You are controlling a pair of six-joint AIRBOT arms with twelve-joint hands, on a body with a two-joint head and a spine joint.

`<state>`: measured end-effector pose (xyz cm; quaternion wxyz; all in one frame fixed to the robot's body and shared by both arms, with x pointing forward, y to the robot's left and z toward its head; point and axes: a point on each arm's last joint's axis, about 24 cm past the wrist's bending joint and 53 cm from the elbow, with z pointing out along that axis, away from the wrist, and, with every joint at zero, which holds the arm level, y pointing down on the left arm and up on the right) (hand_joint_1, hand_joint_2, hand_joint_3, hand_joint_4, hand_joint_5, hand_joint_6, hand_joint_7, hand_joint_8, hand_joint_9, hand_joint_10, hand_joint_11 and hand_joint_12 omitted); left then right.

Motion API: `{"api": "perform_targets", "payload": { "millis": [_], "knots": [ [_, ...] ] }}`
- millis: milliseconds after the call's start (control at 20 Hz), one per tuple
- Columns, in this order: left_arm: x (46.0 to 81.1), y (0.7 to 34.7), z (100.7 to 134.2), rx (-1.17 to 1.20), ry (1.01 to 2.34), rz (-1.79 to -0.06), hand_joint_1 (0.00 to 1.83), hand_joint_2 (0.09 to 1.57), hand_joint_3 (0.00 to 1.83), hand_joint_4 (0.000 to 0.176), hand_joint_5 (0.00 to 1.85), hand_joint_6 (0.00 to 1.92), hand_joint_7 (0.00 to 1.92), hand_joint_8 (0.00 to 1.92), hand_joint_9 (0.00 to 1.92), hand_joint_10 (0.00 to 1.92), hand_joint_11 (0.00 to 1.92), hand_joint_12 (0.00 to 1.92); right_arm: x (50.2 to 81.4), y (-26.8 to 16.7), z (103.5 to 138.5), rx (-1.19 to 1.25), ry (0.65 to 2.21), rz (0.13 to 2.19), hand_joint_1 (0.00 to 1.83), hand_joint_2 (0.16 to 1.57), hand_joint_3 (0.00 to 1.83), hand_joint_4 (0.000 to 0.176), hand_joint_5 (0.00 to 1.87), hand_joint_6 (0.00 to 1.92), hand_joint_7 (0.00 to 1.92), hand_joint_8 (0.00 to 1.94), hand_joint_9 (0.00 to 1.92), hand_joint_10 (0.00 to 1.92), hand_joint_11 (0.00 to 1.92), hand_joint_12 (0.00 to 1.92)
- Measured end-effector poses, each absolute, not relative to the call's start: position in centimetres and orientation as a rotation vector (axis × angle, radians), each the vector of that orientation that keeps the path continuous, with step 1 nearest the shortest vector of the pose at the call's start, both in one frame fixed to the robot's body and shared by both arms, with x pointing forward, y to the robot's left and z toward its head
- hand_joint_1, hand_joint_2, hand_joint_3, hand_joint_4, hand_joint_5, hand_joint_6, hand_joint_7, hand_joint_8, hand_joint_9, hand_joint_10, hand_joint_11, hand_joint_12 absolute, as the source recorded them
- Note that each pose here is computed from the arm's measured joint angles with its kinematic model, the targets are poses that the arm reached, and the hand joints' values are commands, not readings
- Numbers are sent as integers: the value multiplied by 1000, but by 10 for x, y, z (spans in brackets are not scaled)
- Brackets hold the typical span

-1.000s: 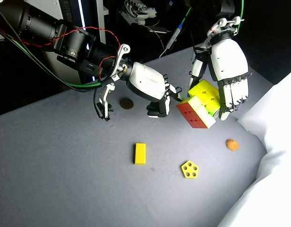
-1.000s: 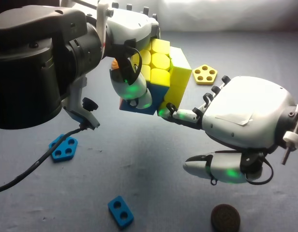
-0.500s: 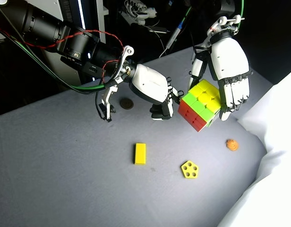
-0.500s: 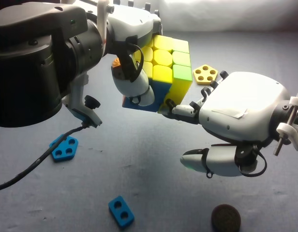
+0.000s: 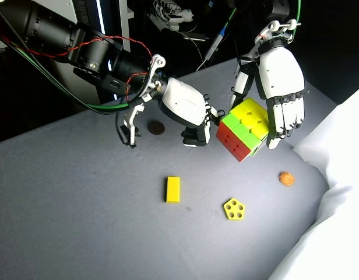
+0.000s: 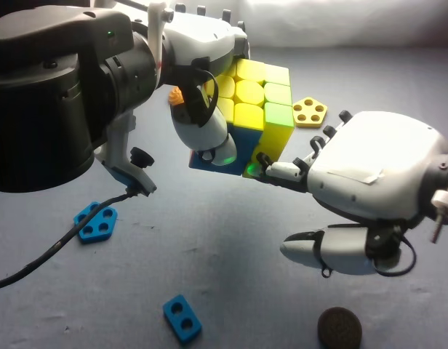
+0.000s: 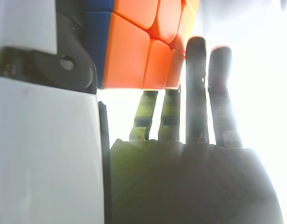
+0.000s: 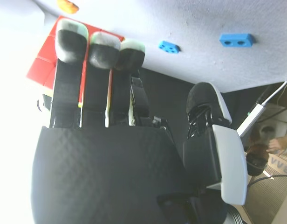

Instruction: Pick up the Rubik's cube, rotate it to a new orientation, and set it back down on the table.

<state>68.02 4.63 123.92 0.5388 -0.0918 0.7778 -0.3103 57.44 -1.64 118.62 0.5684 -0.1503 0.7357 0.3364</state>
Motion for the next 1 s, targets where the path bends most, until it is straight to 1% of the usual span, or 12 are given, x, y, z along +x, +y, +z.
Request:
{"api": "perform_targets", "payload": {
  "millis": [50, 150, 350, 450, 500, 550, 600, 800, 850, 900, 950, 1000],
  "knots": [
    [680, 46, 1239, -218, 1850, -737, 1073, 1359, 0, 0, 553, 1543, 548, 1739, 300, 1535, 187, 1769, 568, -18, 1190, -355, 1722, 792, 79, 1259, 0, 0, 188, 6, 757, 1879, 908, 1921, 812, 1921],
    [680, 46, 1239, -218, 1850, -738, 1056, 1375, 3, 0, 520, 1586, 532, 1767, 301, 1558, 184, 1801, 553, -25, 1185, -367, 1752, 787, 67, 1263, 1, 0, 178, 2, 751, 1807, 913, 1921, 827, 1921],
    [680, 46, 1239, -219, 1851, -740, 1045, 1385, 2, 0, 499, 1609, 523, 1786, 272, 1586, 162, 1817, 547, -41, 1190, -357, 1753, 758, 78, 1263, 0, 0, 177, 2, 739, 1848, 891, 1921, 787, 1921],
    [680, 46, 1239, -222, 1850, -743, 1065, 1364, 2, 0, 545, 1552, 538, 1754, 295, 1538, 176, 1794, 545, -46, 1190, -345, 1772, 762, 63, 1267, 2, 0, 181, 5, 748, 1859, 898, 1921, 787, 1921],
    [680, 46, 1239, -223, 1850, -744, 1051, 1373, 4, 11, 519, 1612, 534, 1741, 291, 1541, 174, 1792, 544, -48, 1189, -348, 1779, 762, 52, 1270, 2, 0, 185, 6, 767, 1831, 906, 1921, 792, 1921],
    [680, 46, 1239, -226, 1851, -746, 1052, 1375, 1, 7, 512, 1613, 539, 1747, 290, 1565, 183, 1812, 544, -48, 1190, -347, 1782, 768, 64, 1265, 0, 0, 201, 11, 782, 1825, 917, 1921, 825, 1921],
    [680, 46, 1238, -230, 1851, -749, 1062, 1369, 0, 1, 531, 1579, 543, 1748, 295, 1568, 187, 1814, 545, -49, 1193, -338, 1783, 778, 86, 1259, 0, 0, 203, 10, 765, 1856, 920, 1921, 842, 1921],
    [680, 46, 1236, -257, 1842, -768, 1059, 1373, 1, 0, 524, 1577, 540, 1769, 290, 1588, 167, 1817, 550, -57, 1218, -291, 1760, 823, 81, 1266, 2, 0, 201, 6, 721, 1858, 887, 1921, 796, 1921],
    [680, 47, 1237, -259, 1831, -773, 1075, 1362, 0, 0, 552, 1523, 547, 1771, 289, 1586, 170, 1811, 552, -59, 1225, -282, 1748, 828, 60, 1269, 3, 0, 205, 7, 675, 1794, 816, 1921, 740, 1921],
    [681, 46, 1237, -267, 1822, -786, 1099, 1338, 0, 0, 591, 1456, 582, 1730, 327, 1553, 204, 1779, 553, -61, 1232, -274, 1733, 833, 35, 1275, 4, 0, 208, 7, 671, 1776, 816, 1921, 745, 1921],
    [680, 45, 1237, -272, 1811, -800, 1103, 1334, 0, 0, 582, 1461, 600, 1710, 339, 1543, 221, 1775, 554, -60, 1236, -272, 1723, 839, 41, 1276, 4, 0, 199, 3, 664, 1783, 830, 1921, 751, 1921],
    [680, 45, 1235, -277, 1806, -808, 1083, 1348, 3, 0, 547, 1526, 585, 1713, 333, 1529, 198, 1773, 554, -60, 1240, -268, 1712, 843, 49, 1275, 2, 0, 201, 3, 632, 1757, 783, 1921, 724, 1921]
  ]
}}
